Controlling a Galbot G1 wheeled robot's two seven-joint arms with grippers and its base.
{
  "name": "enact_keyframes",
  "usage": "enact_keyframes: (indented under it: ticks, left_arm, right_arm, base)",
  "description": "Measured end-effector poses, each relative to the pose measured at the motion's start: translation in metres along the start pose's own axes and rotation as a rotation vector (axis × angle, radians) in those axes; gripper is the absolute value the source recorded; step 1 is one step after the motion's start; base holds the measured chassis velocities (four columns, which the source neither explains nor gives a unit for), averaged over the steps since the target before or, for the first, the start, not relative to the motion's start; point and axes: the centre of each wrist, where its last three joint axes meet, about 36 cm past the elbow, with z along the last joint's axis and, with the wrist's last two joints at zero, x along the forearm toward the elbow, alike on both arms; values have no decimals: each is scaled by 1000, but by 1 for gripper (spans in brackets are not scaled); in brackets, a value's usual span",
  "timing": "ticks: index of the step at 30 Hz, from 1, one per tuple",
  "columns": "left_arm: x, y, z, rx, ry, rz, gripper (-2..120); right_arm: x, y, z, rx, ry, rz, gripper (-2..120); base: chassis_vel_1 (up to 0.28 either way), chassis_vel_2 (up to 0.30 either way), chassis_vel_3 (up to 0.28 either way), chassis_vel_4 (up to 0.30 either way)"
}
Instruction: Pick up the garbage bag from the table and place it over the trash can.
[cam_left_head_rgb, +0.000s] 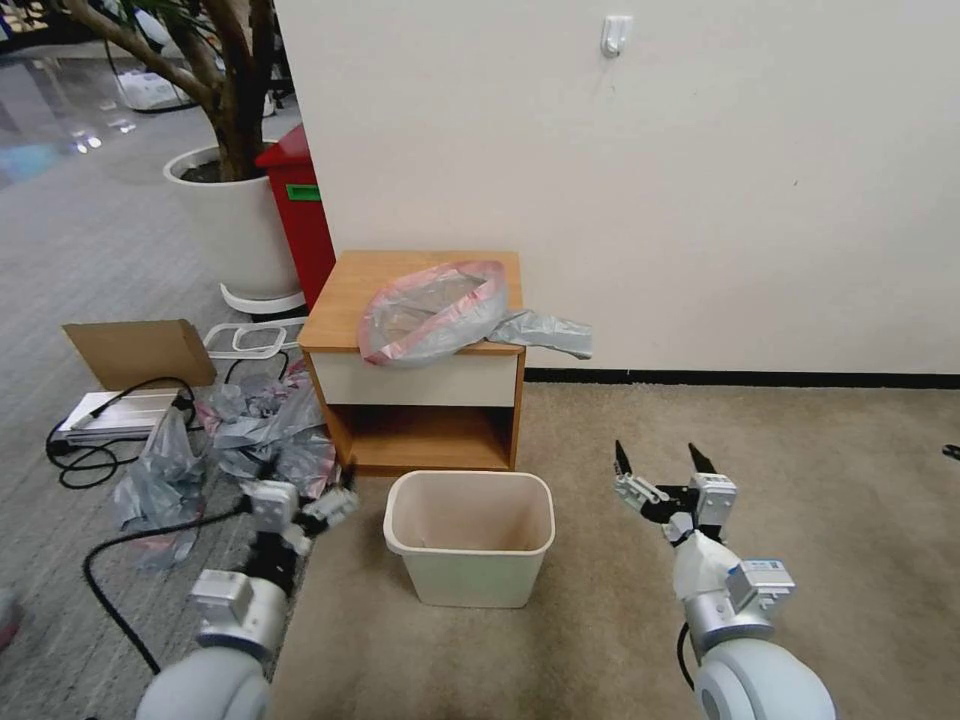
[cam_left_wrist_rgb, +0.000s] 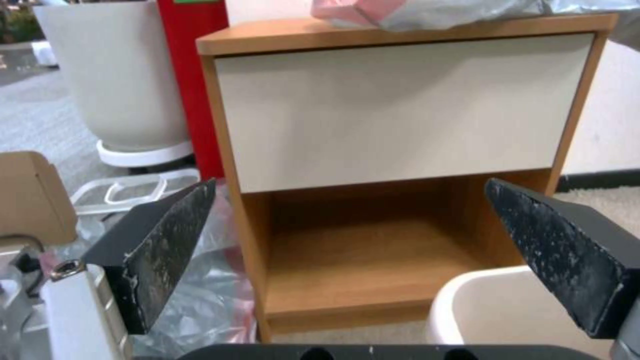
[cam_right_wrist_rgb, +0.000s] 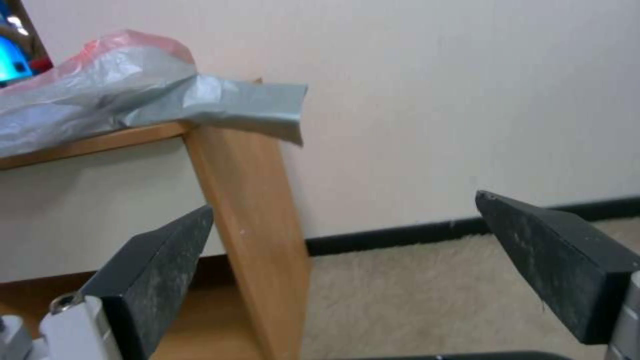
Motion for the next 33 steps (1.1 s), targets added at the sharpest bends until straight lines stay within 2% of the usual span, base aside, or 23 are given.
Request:
enact_keyframes:
  ticks: [5, 9, 10, 14, 15, 16, 18, 19, 22, 33]
  left_arm:
    - [0, 0, 1, 2, -16, -3, 100]
    - [2, 3, -1, -24, -25, -19, 100]
    - [2, 3, -1, -24, -25, -19, 100]
    - [5, 5, -1, -39, -24, -44, 100]
    - [5, 5, -1, -39, -24, -44, 100]
    - [6, 5, 0, -42, -22, -49, 100]
    - [8, 8, 0, -50, -18, -66, 100]
    - [8, 8, 0, -50, -18, -66, 100]
    - [10, 9, 2, -58, -14, -91, 100]
    - [15, 11, 9, -62, 10, -134, 100]
  right_arm:
    - [-11, 0, 4, -99, 7, -13, 100]
    - [-45, 5, 10, -275, 9, -35, 100]
    - [-45, 5, 10, -275, 9, -35, 100]
    - [-89, 16, 14, -511, 30, -75, 100]
    - [-89, 16, 14, -511, 30, -75, 100]
    - [-99, 19, 13, -563, 32, -89, 100]
    - [-122, 24, 9, -695, 32, -117, 100]
    - [-122, 24, 9, -695, 32, -117, 100]
    - [-148, 32, 6, -807, 37, -125, 100]
    - [-207, 51, 3, -918, 15, -127, 99]
  base:
    - [0, 0, 0, 0]
    - [0, 0, 0, 0]
    - [0, 0, 0, 0]
    - [0, 0, 0, 0]
    - [0, 0, 0, 0]
    - [0, 0, 0, 0]
    - [0, 0, 0, 0]
    - [0, 0, 0, 0]
    - [0, 0, 0, 0]
    - [0, 0, 0, 0]
